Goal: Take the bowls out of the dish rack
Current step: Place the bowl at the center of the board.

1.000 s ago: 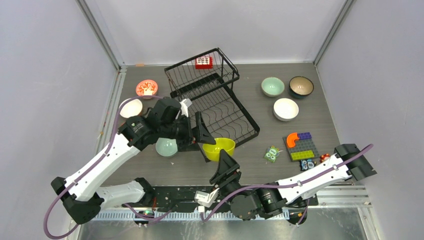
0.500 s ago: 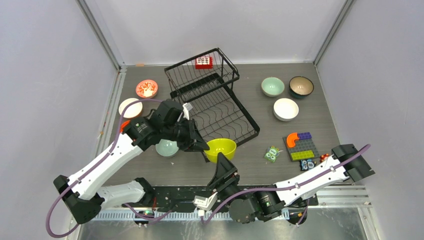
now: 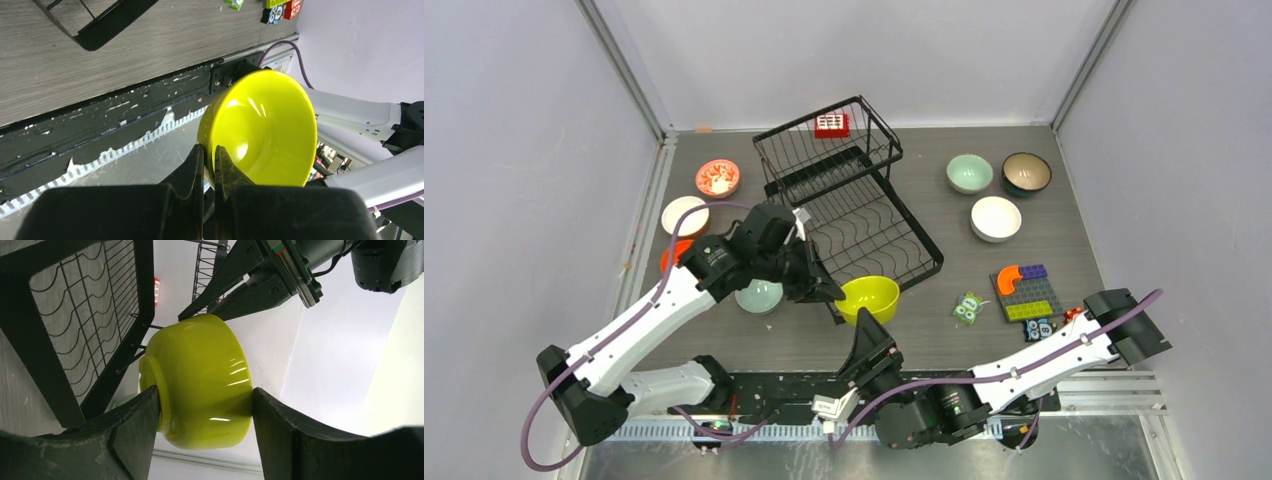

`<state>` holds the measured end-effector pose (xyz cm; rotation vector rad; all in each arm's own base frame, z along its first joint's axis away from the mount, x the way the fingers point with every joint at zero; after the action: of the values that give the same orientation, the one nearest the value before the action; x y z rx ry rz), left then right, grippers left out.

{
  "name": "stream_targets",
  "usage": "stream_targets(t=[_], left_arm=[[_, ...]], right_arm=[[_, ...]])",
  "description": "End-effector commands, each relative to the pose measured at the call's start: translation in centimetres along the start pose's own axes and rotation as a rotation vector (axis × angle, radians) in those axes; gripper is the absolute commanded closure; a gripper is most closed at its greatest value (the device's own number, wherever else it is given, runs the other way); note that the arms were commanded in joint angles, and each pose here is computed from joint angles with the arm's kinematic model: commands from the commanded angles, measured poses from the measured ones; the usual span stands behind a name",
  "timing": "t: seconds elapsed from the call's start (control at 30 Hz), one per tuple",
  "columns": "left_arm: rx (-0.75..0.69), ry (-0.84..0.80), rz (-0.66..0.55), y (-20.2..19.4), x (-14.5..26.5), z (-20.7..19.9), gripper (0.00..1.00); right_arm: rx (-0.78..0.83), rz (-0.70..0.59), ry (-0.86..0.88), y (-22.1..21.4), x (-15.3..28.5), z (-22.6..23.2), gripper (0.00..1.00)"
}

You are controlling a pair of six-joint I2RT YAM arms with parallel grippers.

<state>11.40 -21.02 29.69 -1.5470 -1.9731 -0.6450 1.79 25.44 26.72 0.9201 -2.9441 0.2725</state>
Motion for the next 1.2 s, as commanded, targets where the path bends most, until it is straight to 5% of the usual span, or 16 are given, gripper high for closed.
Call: stream_targets(t=[0.0,0.37,0.77,0.97,1.17], left_arm=[[-0.068,-0.236,-0.045,-0.2,2.4,-3.4,1.0],[-0.036,-0.332,-0.24,1.8,4.7,-5.5,1.0],[0.002,-0.384,-0.468,4.2,6.5,-6.7,1.0],[-0.093,-0.258,-0.635,5.9,7.5,-5.6,1.0],[-0.264,0.021,-0.831,5.8,10.9,-1.7,1.0]], right_arm=[[-0.177,0.013,-0.024,-0.2,-0.1,-1.6,0.27],[-0.253,-0.027,0.001,0.7,0.1,-2.6,0.01],[-0.45,-0.097,0.091,3.3,1.2,-3.8,0.0],[-0.852,-0.166,0.118,3.5,2.4,-8.7,0.0],[-1.412,-0.183,0.021,-1.8,2.9,-16.0,0.0]])
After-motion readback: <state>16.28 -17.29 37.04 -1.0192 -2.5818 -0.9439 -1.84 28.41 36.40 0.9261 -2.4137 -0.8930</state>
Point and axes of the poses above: each gripper's point midway between its finger pads, its own x axis back along the fingers, its own z axis along the line the jaws close on, y = z × x, the point moved 8 cm from there along x, back along the fingers, and after that the axes turned 3 degrees about x, right-handed, at the moved point
